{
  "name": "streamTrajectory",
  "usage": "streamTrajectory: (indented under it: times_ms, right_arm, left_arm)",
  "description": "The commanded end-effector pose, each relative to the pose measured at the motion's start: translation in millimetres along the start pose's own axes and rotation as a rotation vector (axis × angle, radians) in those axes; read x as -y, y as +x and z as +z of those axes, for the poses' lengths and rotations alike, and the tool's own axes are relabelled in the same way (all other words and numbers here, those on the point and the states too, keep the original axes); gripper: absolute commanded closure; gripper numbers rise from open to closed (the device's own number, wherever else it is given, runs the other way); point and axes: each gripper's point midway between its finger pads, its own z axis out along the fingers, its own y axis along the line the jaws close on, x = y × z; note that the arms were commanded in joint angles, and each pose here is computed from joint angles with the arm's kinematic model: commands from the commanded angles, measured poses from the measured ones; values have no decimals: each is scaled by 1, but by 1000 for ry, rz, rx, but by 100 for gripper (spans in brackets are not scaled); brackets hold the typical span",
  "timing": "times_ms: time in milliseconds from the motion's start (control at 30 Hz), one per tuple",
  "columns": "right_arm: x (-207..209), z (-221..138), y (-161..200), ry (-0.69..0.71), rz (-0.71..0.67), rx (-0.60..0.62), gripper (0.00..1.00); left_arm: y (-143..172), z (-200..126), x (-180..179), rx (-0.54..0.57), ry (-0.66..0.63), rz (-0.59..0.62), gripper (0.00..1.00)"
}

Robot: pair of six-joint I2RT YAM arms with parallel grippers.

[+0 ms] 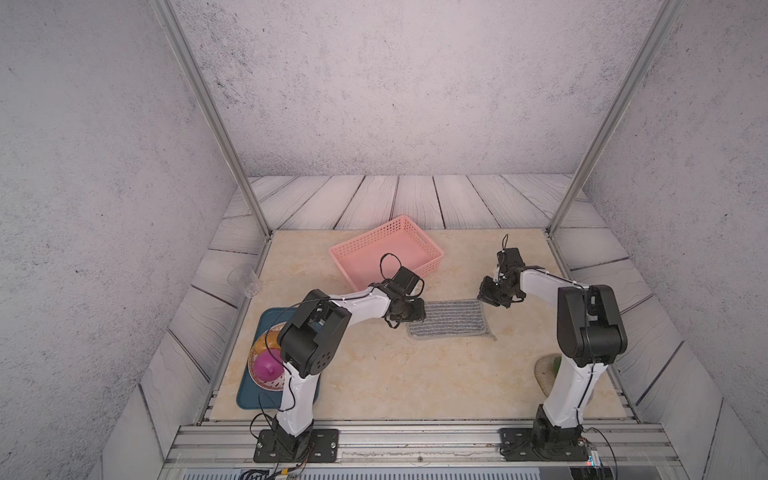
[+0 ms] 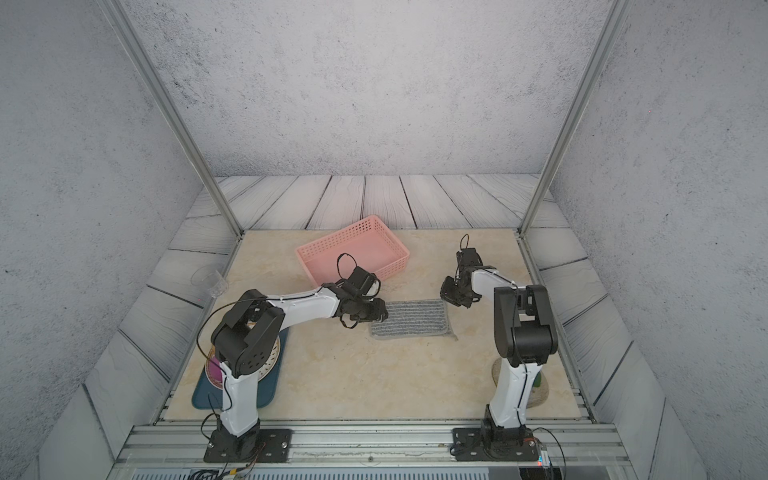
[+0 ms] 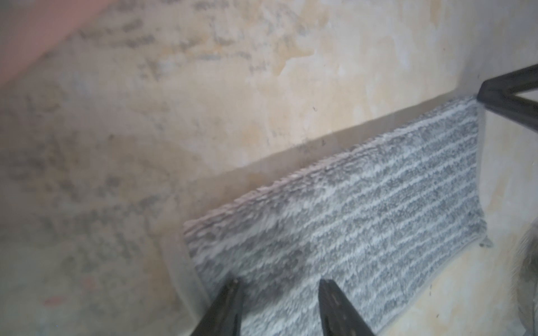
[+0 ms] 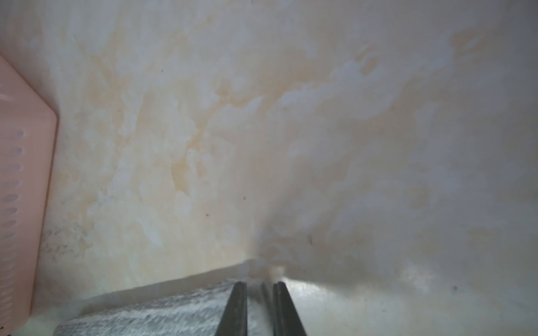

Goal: Fold the square dishcloth
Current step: Adjust the cleaning item at the center of the board.

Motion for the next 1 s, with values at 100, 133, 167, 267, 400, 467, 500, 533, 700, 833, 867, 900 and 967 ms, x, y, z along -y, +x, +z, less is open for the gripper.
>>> streamTrajectory:
  times_ms: [100,133,167,267,400,467,500,533,700,833,867,900,967]
  right_arm:
    - [7,-39,4,63,-44,20,81]
    - [8,-41,8,66,-43,11,80]
    - [9,-43,13,67,-42,-1,79]
    - [14,-46,29,67,-38,-38,74]
    - [18,-48,49,58,-31,-68,67]
    - [21,-48,56,53,-24,-79,65]
    - [22,-47,60,54,-24,-85,65]
    - [24,-47,64,56,-22,-92,65]
    - [31,-39,77,68,-13,-126,65]
    - [31,-35,80,68,-13,-135,65]
    - [31,-34,80,68,-12,-136,65]
    - [31,-33,81,68,-13,-138,65]
    - [30,-31,82,68,-13,-142,65]
  left_arm:
    - [-4,-40,21,43,33,25,38]
    - [-4,-44,23,49,39,27,38]
    - [-3,-48,25,54,43,25,37]
    - [0,-55,23,62,40,16,37]
    - [9,-55,8,63,-15,12,42]
    - [13,-54,-1,59,-55,11,45]
    - [15,-52,-6,56,-76,11,45]
    - [17,-51,-10,53,-93,11,45]
    - [24,-41,-24,32,-150,21,45]
    - [29,-31,-35,3,-197,30,47]
    - [30,-27,-37,-4,-204,31,48]
    - [31,-24,-37,-10,-205,33,49]
    - [34,-19,-38,-25,-207,34,51]
